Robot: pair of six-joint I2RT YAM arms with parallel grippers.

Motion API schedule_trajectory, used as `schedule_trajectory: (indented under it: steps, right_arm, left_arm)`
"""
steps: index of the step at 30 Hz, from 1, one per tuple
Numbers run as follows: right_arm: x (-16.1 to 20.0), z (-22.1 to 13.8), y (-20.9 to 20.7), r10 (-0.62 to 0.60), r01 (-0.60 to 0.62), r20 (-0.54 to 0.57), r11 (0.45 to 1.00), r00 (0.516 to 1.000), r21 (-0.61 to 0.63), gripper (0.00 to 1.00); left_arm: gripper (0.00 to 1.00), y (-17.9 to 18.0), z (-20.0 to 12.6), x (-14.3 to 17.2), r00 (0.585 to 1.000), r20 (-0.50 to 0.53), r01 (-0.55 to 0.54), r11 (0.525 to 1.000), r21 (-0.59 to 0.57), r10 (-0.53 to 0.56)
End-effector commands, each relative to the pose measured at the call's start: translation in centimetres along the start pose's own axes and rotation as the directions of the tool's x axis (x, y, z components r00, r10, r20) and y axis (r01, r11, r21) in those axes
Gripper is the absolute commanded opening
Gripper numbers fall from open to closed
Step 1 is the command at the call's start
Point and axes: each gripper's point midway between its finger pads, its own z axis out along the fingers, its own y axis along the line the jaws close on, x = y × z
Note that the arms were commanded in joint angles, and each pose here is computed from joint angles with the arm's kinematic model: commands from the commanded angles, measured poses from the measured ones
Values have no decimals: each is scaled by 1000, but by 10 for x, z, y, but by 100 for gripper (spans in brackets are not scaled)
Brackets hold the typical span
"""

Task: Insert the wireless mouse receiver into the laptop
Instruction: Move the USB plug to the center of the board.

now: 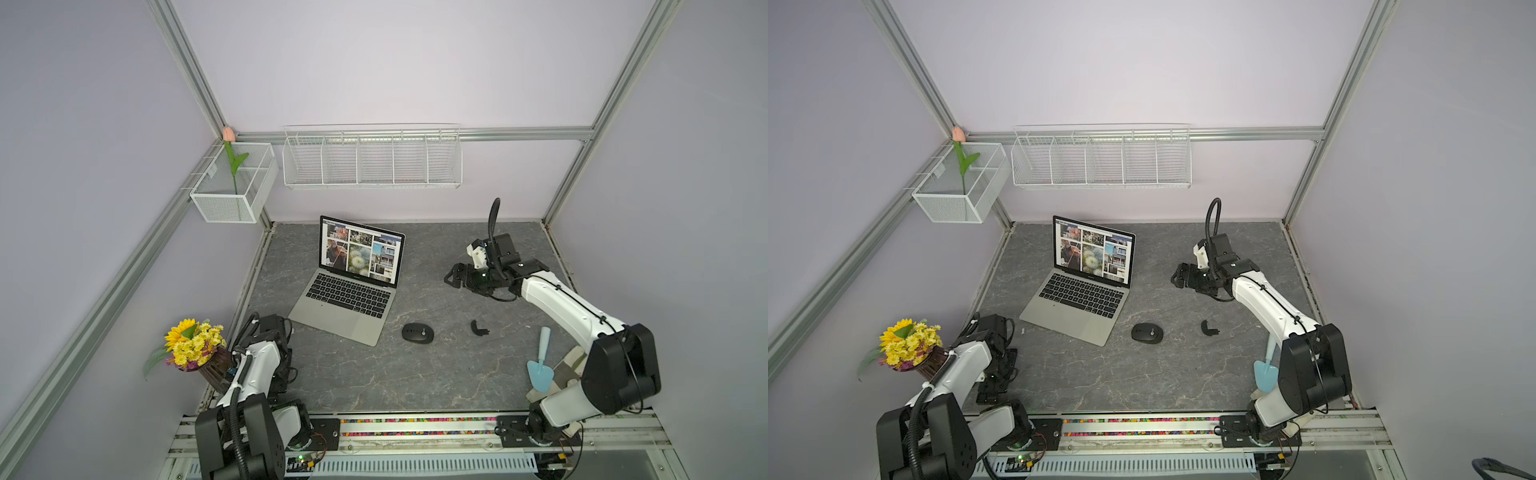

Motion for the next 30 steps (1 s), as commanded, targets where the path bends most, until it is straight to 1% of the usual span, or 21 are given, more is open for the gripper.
schedule_trajectory:
  steps: [1, 6, 9, 13, 16, 24, 27, 30]
  right_arm:
    - [-4, -9, 1, -22, 21, 19, 1000, 1000, 12, 89]
    - [-3, -12, -2, -21, 20, 31, 999, 999, 24, 89]
    - [-1, -12, -3, -20, 19, 31, 999, 999, 29, 89]
    - [0, -10, -3, -18, 18, 23, 999, 1000, 28, 89]
    - [-1, -9, -3, -20, 20, 21, 1000, 1000, 24, 89]
    - [-3, -7, -1, -36, 36, 3, 999, 999, 22, 89]
    - [-6, -5, 1, -39, 39, 0, 999, 999, 19, 89]
    - [-8, -4, 3, -38, 38, -4, 999, 999, 13, 89]
  left_arm:
    - [99, -25, 3, 24, 988, -142, -51, 996, 76, 61]
    - [99, -38, 0, 39, 979, -169, -100, 990, 97, 115]
    - [99, -40, -13, 37, 982, -137, -115, 988, 101, 128]
    - [99, -23, -29, 16, 994, -39, -98, 994, 52, 100]
    - [99, -1, -29, 6, 998, 16, -64, 998, -12, 64]
    - [99, 38, -17, 0, 999, 24, -24, 995, -98, 26]
    - [99, 42, -14, 0, 1000, 1, -4, 995, -95, 4]
    - [99, 42, -14, -4, 1000, 28, 1, 996, -88, 1]
